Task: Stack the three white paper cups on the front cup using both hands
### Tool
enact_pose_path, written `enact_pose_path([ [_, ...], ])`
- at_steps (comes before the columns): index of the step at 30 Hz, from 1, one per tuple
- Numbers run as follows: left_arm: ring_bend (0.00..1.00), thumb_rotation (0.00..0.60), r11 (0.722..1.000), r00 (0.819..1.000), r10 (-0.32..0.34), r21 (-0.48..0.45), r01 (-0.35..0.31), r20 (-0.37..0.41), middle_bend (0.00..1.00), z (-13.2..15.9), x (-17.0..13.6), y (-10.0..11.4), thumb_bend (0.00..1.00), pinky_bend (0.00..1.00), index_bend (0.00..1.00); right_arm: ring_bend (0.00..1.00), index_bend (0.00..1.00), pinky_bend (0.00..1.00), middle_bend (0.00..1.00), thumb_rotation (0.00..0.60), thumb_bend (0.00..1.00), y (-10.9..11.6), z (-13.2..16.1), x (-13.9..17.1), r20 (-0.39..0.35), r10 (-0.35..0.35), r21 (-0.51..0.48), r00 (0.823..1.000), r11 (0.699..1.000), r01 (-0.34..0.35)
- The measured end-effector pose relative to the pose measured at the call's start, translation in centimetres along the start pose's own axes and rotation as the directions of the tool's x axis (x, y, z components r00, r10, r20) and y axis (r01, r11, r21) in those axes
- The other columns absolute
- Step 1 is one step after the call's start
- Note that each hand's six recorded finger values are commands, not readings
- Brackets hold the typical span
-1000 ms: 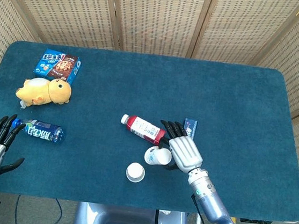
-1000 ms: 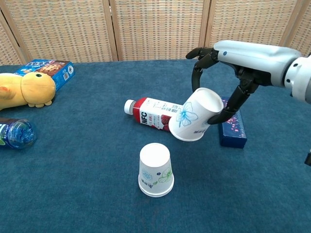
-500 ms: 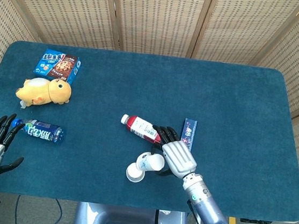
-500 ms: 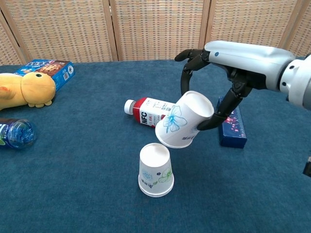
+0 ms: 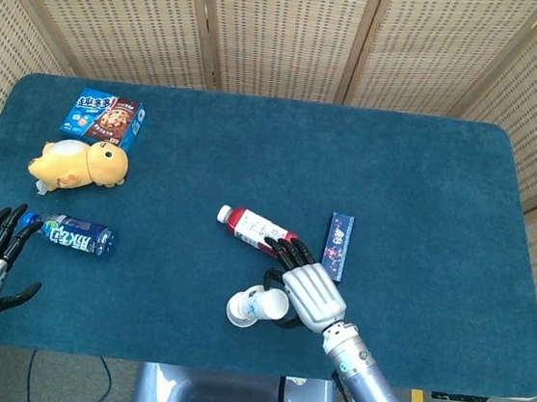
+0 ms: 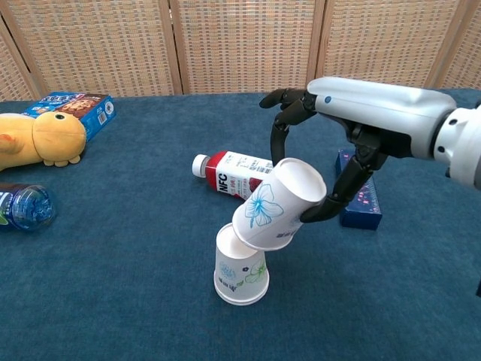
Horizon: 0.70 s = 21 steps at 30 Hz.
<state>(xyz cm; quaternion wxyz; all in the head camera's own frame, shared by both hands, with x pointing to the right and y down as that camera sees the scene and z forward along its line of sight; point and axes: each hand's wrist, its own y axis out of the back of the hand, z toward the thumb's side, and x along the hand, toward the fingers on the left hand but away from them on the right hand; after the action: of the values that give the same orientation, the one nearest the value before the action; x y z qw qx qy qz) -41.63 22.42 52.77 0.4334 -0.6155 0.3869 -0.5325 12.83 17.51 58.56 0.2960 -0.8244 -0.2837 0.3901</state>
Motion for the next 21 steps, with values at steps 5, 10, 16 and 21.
enact_pose_path([
  [5, 0.0, 0.6, 1.0, 1.0, -0.004, 0.003, 0.004, -0.002, 0.0, 0.0, 0.0, -0.1, 0.2, 0.0, 0.14, 0.02, 0.58, 0.09, 0.11, 0.6, 0.21, -0.4, 0.1, 0.0, -0.002, 0.005, -0.006, 1.0, 1.0, -0.005],
  [10, 0.0, 0.6, 1.0, 1.0, -0.006, 0.006, 0.006, 0.0, 0.0, 0.0, 0.0, -0.2, 0.2, 0.0, 0.14, 0.02, 0.58, 0.09, 0.11, 0.6, 0.21, -0.7, 0.4, -0.2, -0.009, 0.006, -0.011, 1.0, 1.0, -0.006],
  [16, 0.0, 0.6, 1.0, 1.0, -0.009, 0.005, 0.009, -0.001, 0.0, 0.0, 0.0, -0.2, 0.2, 0.0, 0.14, 0.02, 0.58, 0.09, 0.11, 0.6, 0.21, -1.1, 0.6, -0.3, -0.011, 0.011, -0.006, 1.0, 1.0, -0.011],
  [21, 0.0, 0.6, 1.0, 1.0, -0.009, 0.003, 0.009, 0.0, 0.0, 0.0, 0.0, -0.2, 0.2, 0.0, 0.14, 0.02, 0.55, 0.08, 0.09, 0.6, 0.19, -1.4, 0.5, -0.4, -0.01, 0.012, -0.006, 1.0, 1.0, -0.012],
])
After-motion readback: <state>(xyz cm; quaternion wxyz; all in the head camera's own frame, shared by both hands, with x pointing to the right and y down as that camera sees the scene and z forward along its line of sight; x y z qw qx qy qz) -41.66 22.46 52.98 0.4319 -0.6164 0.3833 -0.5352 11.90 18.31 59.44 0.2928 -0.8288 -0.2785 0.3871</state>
